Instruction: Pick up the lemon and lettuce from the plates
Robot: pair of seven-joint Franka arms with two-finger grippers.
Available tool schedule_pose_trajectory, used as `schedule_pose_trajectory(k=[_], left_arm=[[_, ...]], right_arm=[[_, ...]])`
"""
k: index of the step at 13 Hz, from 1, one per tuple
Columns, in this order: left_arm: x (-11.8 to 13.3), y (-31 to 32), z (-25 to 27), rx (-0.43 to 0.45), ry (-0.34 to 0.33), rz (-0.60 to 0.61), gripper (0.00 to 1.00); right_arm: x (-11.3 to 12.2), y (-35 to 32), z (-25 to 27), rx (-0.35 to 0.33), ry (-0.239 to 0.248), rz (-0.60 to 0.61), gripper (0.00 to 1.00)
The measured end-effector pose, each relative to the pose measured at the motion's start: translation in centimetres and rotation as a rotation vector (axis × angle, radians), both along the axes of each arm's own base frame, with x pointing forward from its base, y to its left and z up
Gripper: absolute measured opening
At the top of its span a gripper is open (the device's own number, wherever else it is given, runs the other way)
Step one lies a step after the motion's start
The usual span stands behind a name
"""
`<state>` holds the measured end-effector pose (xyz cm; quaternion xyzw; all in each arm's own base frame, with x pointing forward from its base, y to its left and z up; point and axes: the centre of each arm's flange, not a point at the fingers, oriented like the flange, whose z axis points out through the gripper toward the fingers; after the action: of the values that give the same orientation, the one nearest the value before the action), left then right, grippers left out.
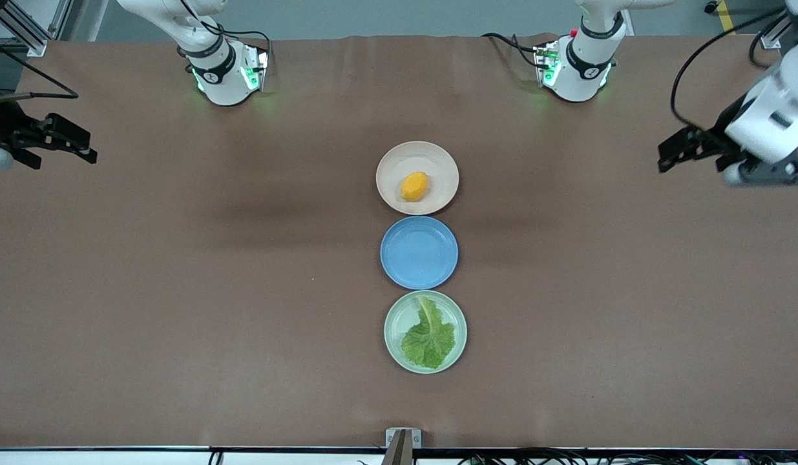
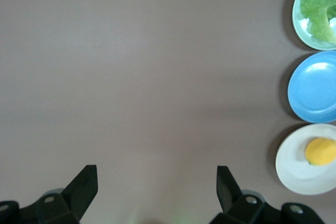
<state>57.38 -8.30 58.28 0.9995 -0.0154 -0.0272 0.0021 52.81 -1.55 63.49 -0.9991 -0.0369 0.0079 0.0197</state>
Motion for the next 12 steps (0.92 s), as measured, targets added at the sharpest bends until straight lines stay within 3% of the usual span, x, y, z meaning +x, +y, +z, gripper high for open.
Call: schedule_pose_trajectory(k=[2,4,6,8,10,12], left_arm=[[4.2,-4.1,-5.1,-0.026,-0.026,-0.012,1.00],[6.4,-9.4,-8.8,-0.047,-0.046,0.017,1.00],[7.1,-14.6,-11.1,-0.069,-0.070,0.063,1.00],[7.6,-19.0,-13.4,-0.102,-0.112,0.093,1.00],[8.2,-22.9,-16.4,-0.149,-0.178,0.076,1.00],[8.4,-26.3,-20.1,-0.186,-0.243,0.056,1.00]], right_arm=[[0.2,-0.1,0.3,0.000,-0.006,-0.003,1.00],[0.6,-0.2,-0.3,0.000,0.003,-0.003,1.00],[1.8,-0.3,-2.2,-0.001,0.027,-0.006,1.00],[3.7,-0.7,-5.9,0.000,0.082,-0.012,1.00],[5.7,-1.2,-9.9,0.002,0.130,-0.020,1.00],[6.8,-0.8,-11.7,0.012,0.149,-0.028,1.00]])
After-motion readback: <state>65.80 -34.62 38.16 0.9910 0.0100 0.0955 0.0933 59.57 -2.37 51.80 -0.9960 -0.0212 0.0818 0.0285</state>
